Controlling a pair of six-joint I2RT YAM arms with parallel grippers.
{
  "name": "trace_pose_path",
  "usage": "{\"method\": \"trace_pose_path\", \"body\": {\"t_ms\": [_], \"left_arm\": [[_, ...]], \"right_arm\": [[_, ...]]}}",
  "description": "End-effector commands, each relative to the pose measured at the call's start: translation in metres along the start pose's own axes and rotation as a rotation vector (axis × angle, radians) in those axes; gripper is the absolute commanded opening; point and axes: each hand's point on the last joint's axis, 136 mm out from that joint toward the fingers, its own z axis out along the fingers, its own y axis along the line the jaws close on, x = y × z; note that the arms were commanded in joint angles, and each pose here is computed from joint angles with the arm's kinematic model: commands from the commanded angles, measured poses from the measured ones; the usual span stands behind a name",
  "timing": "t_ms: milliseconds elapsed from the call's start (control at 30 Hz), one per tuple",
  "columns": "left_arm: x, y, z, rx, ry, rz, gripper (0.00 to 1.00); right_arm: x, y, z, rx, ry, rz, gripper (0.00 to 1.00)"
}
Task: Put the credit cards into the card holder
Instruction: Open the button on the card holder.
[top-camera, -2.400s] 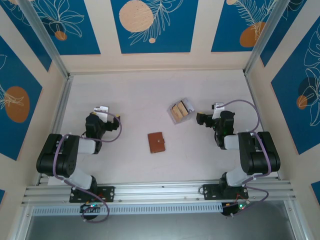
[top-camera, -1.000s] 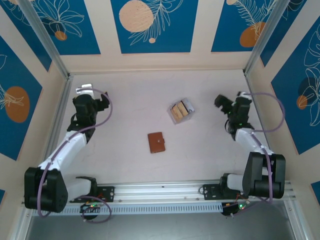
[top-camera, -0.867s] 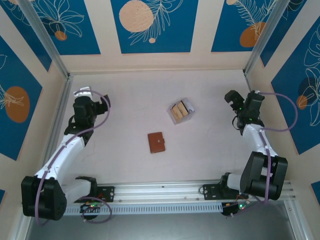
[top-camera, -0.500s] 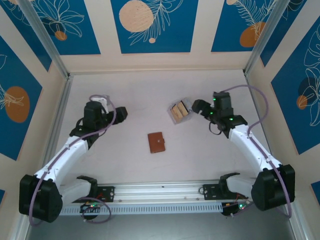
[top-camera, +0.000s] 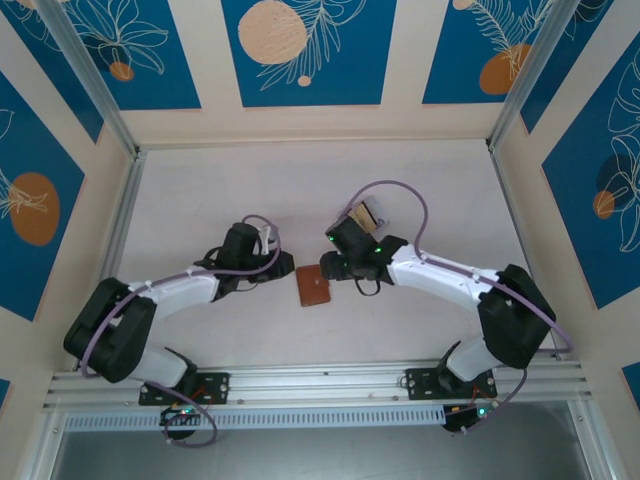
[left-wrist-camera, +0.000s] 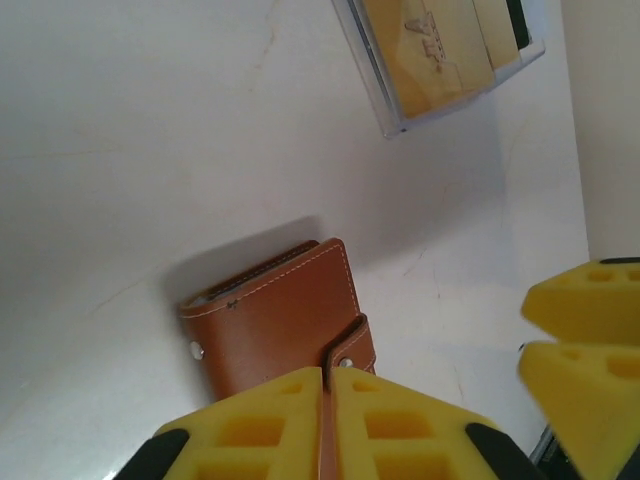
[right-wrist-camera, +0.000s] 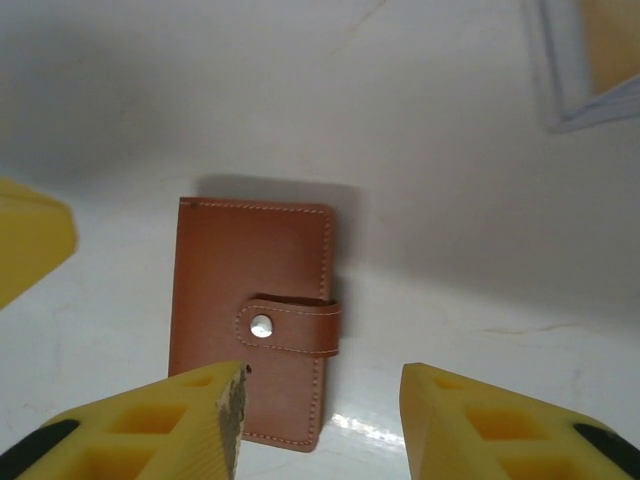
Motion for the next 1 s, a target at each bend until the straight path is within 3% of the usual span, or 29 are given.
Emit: {"method": "trace_pose_path", "body": {"t_ms": [0, 533, 833, 967], "left_arm": [[0.001, -0.012, 0.010, 0.076, 0.011, -0.013, 0.08], [0.039, 0.052, 0.041, -0.050, 0.074, -0.103, 0.00], [0.050, 0.059, 0.043, -0.071, 0.090, -0.099, 0.00], [0.053, 0.061, 0.046, -0.071, 0.094, -0.101, 0.00]], "right_arm": [[-0.003, 0.009, 0.009, 0.028, 0.005, -0.038, 0.43], [0.026, 0.026, 0.054, 0.102, 0.130, -0.143, 0.42], [0.035, 0.011, 0.067, 0.257, 0.155, -0.190, 0.40], [0.038, 0.005, 0.070, 0.312, 0.156, -0.210, 0.34]]}}
